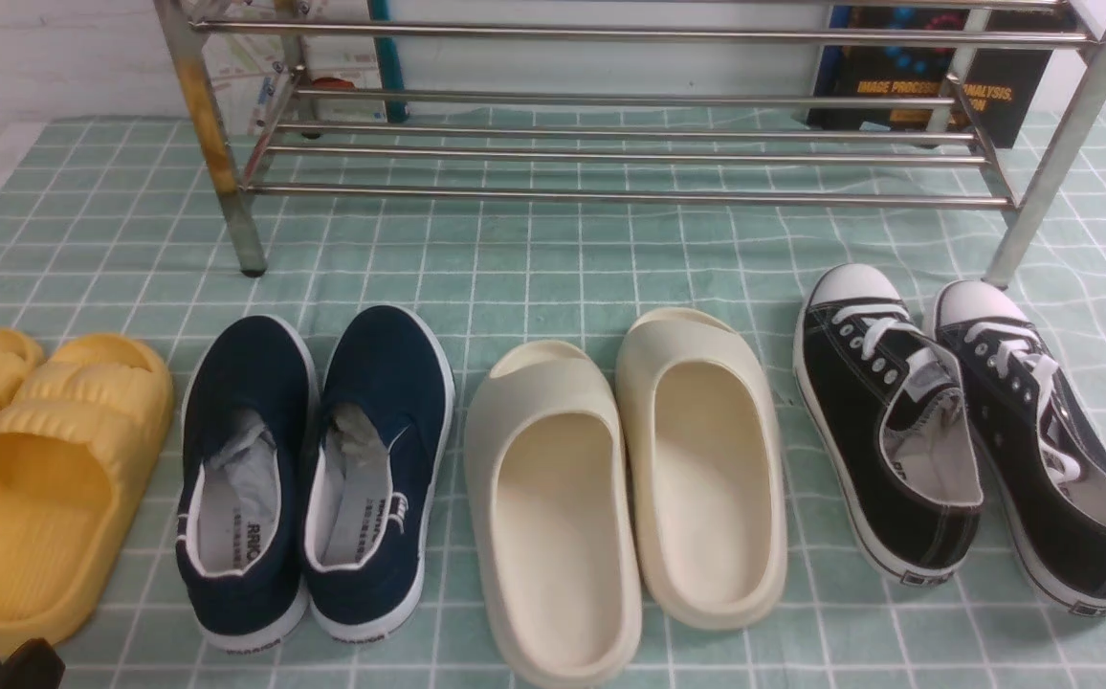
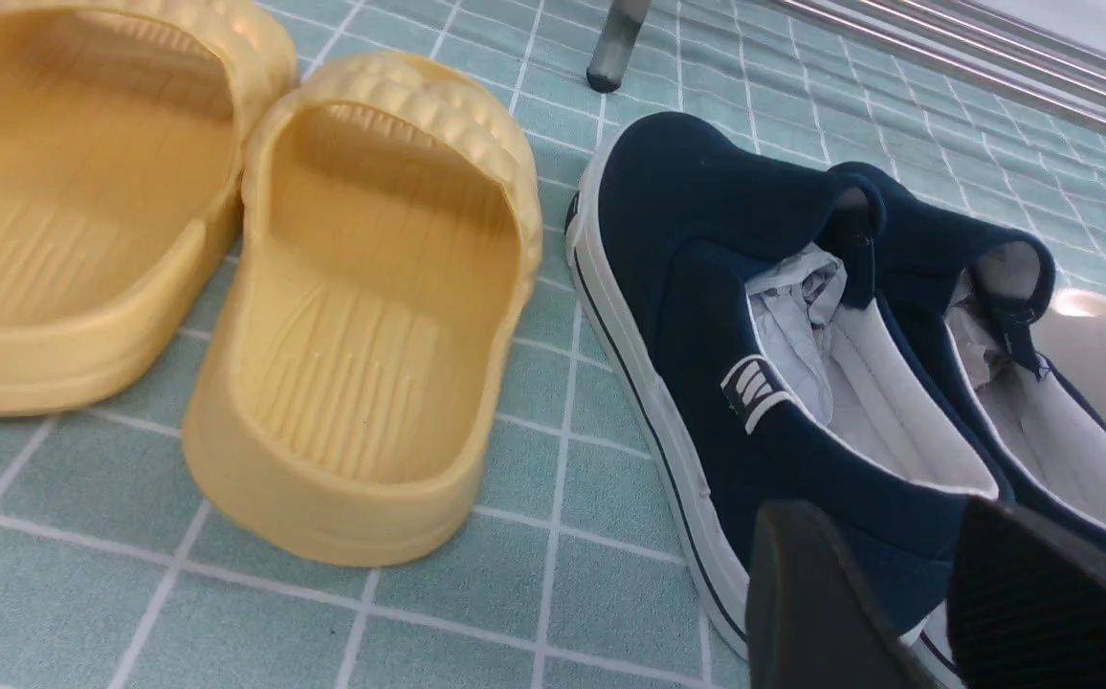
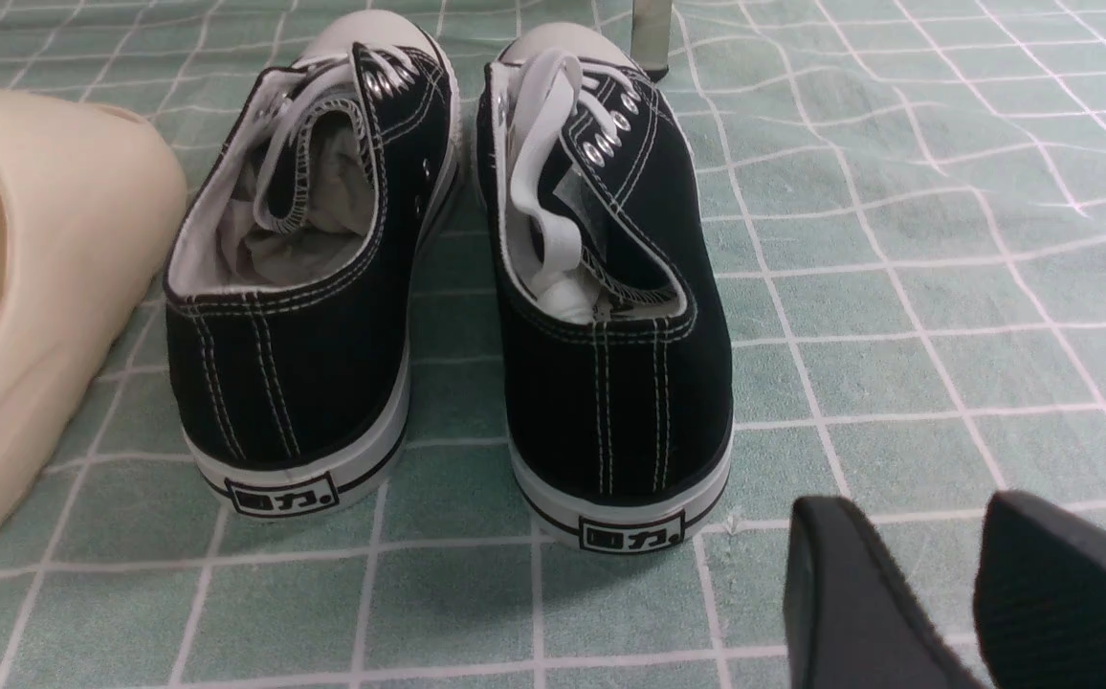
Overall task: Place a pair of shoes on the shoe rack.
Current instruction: Use the left arm to grab the shoe closest to it
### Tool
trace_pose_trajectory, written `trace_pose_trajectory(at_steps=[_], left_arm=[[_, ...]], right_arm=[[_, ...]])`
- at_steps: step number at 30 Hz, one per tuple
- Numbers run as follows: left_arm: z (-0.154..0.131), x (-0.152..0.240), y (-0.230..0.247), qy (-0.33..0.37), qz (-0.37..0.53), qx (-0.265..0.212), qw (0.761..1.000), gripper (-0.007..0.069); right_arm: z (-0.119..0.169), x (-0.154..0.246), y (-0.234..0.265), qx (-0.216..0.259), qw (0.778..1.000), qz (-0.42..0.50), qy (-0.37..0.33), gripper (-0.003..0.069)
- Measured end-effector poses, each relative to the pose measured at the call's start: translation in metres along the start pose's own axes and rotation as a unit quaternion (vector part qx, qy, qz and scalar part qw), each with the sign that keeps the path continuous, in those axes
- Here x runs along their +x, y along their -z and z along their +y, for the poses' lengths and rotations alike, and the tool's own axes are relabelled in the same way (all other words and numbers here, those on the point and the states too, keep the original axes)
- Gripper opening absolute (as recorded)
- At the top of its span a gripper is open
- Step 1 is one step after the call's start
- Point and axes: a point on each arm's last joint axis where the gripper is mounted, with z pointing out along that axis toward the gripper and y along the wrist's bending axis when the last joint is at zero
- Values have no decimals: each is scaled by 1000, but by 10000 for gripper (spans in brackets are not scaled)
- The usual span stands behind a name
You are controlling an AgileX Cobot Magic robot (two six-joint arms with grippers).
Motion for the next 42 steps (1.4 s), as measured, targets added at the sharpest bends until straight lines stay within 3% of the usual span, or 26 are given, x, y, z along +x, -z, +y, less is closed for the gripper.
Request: trace_pose_trajectory(at_steps=[2, 3, 11, 15, 17, 22, 32, 36, 38, 39, 42], left_arm=[[-1, 0, 0, 26, -1, 5, 1000, 239], [-4, -1, 0, 123, -3, 24, 992, 239], [-5, -2, 0, 150, -4, 29, 988, 239], [-8, -3, 0, 257, -4, 49, 965, 239], [-11, -4, 1, 333, -3, 63, 941, 239], [-11, -7, 1, 337, -14, 69, 939, 239], [-15, -15, 3, 271, -45, 81, 958, 239], [-50, -40, 21, 147, -51, 126, 980, 218], [-71, -57, 29, 67, -58, 133, 987, 166], [-73, -59, 31, 62, -60, 135, 987, 154], [-97, -83, 20, -67, -11, 76, 995, 31]], right_arm=[[0, 0, 0, 0, 1000, 0, 0, 246], [0, 0, 0, 0, 1000, 0, 0, 246], [0, 0, 0, 0, 1000, 0, 0, 246], [0, 0, 0, 0, 1000, 0, 0, 246], [0, 0, 0, 0, 1000, 0, 0, 246], [0, 0, 0, 0, 1000, 0, 0, 246], [0, 0, 0, 0, 1000, 0, 0, 246], [0, 0, 0, 0, 1000, 0, 0, 246], [0, 0, 0, 0, 1000, 0, 0, 246], [0, 0, 0, 0, 1000, 0, 0, 246], [0, 0, 0, 0, 1000, 0, 0, 246]])
